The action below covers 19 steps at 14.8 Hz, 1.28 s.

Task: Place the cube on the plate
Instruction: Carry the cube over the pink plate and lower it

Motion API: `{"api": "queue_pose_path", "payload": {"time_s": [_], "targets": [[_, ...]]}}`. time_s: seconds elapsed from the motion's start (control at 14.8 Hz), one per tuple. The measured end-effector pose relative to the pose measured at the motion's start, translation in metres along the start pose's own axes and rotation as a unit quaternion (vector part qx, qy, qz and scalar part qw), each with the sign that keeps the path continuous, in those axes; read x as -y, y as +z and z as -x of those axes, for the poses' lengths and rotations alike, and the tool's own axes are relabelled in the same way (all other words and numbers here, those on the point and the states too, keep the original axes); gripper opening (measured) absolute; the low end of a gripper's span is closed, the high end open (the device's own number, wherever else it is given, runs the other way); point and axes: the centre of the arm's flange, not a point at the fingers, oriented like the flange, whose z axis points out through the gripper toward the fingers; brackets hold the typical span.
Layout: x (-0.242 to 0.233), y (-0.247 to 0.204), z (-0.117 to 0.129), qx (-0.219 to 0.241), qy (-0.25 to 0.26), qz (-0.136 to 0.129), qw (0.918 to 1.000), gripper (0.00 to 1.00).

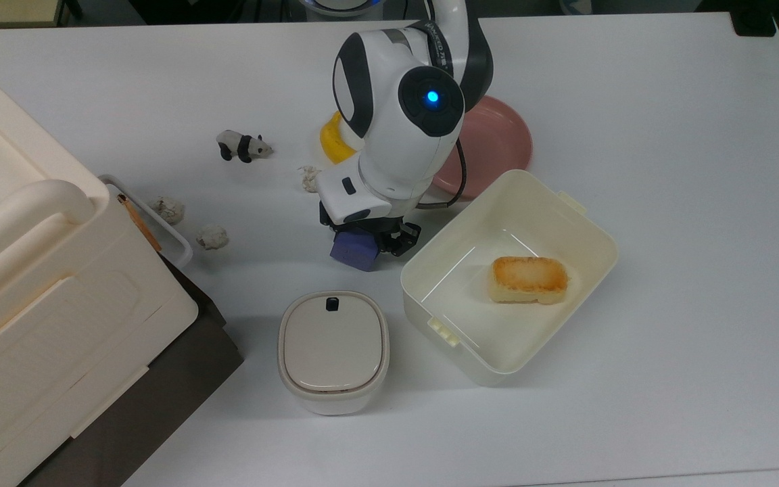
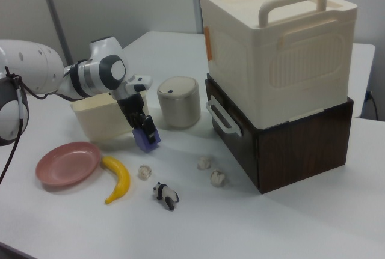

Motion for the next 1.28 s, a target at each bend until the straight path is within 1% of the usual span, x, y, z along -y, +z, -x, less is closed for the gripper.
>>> {"api": "queue_pose_path", "payload": {"time_s": [0.2, 0.27, 0.34, 0.47, 0.67, 0.74, 0.94, 1.01, 1.15, 1.28], "targets": [[-0.004, -0.017, -0.003, -0.011, 0.003, -0.004, 0.9999, 0.59], [-0.007, -0.026, -0.002, -0.011, 0.005, -0.002, 0.9999, 0.59], [-0.007, -0.032, 0.001, -0.008, 0.004, 0.0, 1.0, 0.59], [0.0, -0.048, 0.015, 0.01, -0.007, 0.009, 0.9999, 0.59], [0.02, -0.075, 0.052, 0.057, -0.039, 0.034, 0.9971, 0.59], [0.031, -0.086, 0.072, 0.078, -0.058, 0.047, 0.9941, 0.59], [0.053, -0.095, 0.108, 0.117, -0.098, 0.073, 0.9856, 0.59], [0.06, -0.097, 0.12, 0.126, -0.111, 0.08, 0.9826, 0.59], [0.079, -0.098, 0.144, 0.134, -0.139, 0.084, 0.9776, 0.59], [0.092, -0.097, 0.161, 0.136, -0.158, 0.088, 0.9741, 0.59]]}}
